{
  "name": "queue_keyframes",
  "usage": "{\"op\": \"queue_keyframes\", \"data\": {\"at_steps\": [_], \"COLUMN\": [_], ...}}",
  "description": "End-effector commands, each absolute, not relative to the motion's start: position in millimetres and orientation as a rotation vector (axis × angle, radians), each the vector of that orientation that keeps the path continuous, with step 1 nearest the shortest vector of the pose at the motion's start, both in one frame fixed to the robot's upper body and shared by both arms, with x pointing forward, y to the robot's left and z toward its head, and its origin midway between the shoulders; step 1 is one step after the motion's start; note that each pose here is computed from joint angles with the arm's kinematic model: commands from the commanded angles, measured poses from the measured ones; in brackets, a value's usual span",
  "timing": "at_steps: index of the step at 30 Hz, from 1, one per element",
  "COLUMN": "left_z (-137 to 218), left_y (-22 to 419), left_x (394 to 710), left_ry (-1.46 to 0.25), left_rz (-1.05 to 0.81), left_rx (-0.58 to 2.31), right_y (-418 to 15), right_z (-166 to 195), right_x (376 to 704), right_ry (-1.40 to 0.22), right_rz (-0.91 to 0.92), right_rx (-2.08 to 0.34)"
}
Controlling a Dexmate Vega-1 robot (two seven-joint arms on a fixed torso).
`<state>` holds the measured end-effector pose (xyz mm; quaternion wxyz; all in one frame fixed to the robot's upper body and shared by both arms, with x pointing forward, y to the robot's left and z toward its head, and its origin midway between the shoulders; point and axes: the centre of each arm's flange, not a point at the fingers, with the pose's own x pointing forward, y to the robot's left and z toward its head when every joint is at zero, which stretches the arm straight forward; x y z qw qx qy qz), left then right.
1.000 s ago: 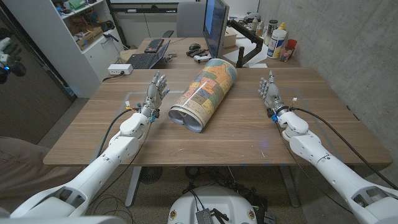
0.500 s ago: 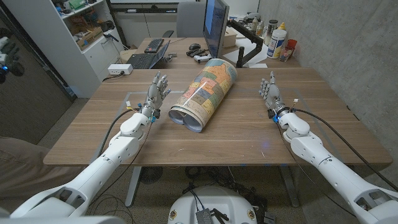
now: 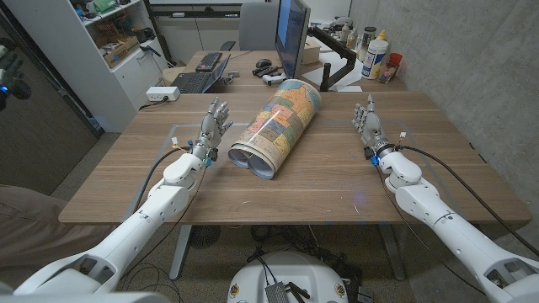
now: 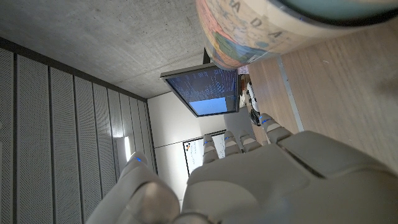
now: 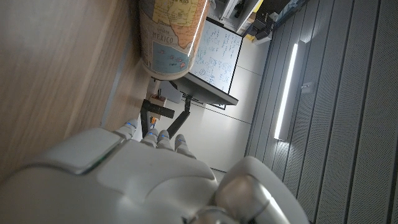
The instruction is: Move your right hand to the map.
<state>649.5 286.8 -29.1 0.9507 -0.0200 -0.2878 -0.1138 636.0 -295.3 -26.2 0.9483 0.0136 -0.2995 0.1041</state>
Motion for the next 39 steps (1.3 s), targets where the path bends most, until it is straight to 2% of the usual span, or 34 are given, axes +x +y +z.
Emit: {"op": "queue_keyframes", "data": {"at_steps": [1, 39], "left_z": [-32.8, -32.3], "left_y": [280.7, 299.9], "left_x": [645.7, 642.2], "left_ry": [-0.581, -0.579], "left_rz": [-0.248, -0.22], "left_rx": [-0.029, -0.008], "right_y": [-299.3, -284.5], "right_z": [-13.3, 24.1], "right_x": [625.1, 618.8], "right_ry": [-0.661, -0.735], "right_rz": [0.172, 0.109], "right_rx": [-0.071, -0.321]}}
